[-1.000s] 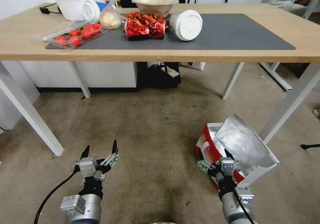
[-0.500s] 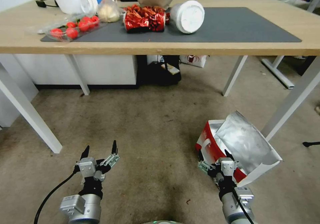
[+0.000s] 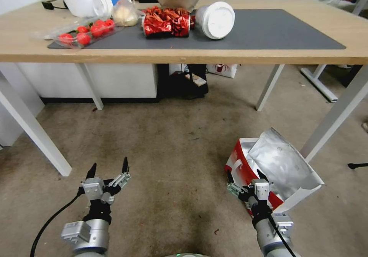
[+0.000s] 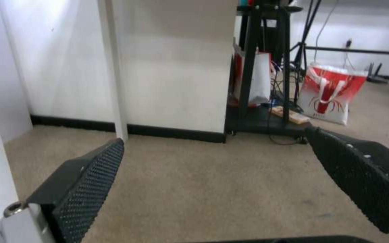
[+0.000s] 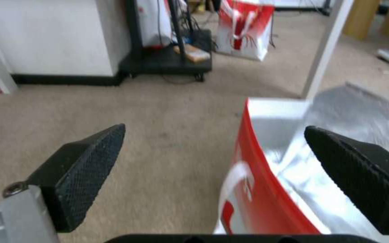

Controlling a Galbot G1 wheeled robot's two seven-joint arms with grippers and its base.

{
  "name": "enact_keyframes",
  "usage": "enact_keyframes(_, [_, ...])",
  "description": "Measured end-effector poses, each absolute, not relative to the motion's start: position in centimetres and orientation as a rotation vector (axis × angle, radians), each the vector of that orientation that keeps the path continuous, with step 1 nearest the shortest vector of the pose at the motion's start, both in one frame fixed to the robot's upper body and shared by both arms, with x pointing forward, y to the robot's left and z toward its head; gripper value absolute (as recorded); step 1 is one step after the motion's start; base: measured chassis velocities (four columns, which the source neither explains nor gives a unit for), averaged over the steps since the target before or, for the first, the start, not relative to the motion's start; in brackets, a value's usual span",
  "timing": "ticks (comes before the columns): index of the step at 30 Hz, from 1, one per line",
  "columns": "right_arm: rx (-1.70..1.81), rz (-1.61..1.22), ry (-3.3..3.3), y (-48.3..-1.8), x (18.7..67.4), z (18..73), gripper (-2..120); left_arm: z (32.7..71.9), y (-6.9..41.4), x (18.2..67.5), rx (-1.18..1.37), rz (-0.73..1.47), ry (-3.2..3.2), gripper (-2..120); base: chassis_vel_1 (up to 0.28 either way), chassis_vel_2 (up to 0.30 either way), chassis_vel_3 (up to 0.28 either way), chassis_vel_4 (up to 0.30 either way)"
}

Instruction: Pick up the food delivery bag from the floor and place it on the table.

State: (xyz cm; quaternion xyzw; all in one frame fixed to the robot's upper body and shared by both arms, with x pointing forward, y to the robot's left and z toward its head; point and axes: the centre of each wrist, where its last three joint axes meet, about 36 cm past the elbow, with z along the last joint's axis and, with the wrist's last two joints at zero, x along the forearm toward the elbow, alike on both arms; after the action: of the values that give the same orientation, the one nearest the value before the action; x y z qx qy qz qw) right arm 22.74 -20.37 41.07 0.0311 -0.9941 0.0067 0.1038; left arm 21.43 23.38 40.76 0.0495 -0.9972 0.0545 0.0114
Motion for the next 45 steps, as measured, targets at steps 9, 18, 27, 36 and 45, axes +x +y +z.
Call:
enact_keyframes(9, [0.187, 0.003, -3.025, -21.4, 23.0, 42.9, 100, 40.5, 22.9, 21.5, 0.122, 0.153, -3.127, 100, 0.000, 0.000, 0.000, 0.000])
enact_keyframes(18, [0.314, 0.007, -3.026, -26.4, 24.2, 43.3, 100, 41.1, 23.2, 21.6, 0.099, 0.144, -3.152, 100, 0.000, 0.000, 0.000, 0.000])
enact_keyframes(27, [0.346, 0.145, -2.963, -34.6, 27.3, 42.9, 100, 41.4, 23.0, 21.6, 0.083, 0.149, -3.167, 100, 0.000, 0.000, 0.000, 0.000])
enact_keyframes(36, [0.353, 0.174, -2.831, -40.4, 30.2, 43.8, 100, 41.3, 23.0, 21.2, 0.051, 0.155, -3.180, 100, 0.000, 0.000, 0.000, 0.000])
enact_keyframes(45, [0.396, 0.360, -2.690, -48.8, 34.0, 44.8, 100, 41.6, 23.0, 21.2, 0.039, 0.143, -3.177, 100, 0.000, 0.000, 0.000, 0.000])
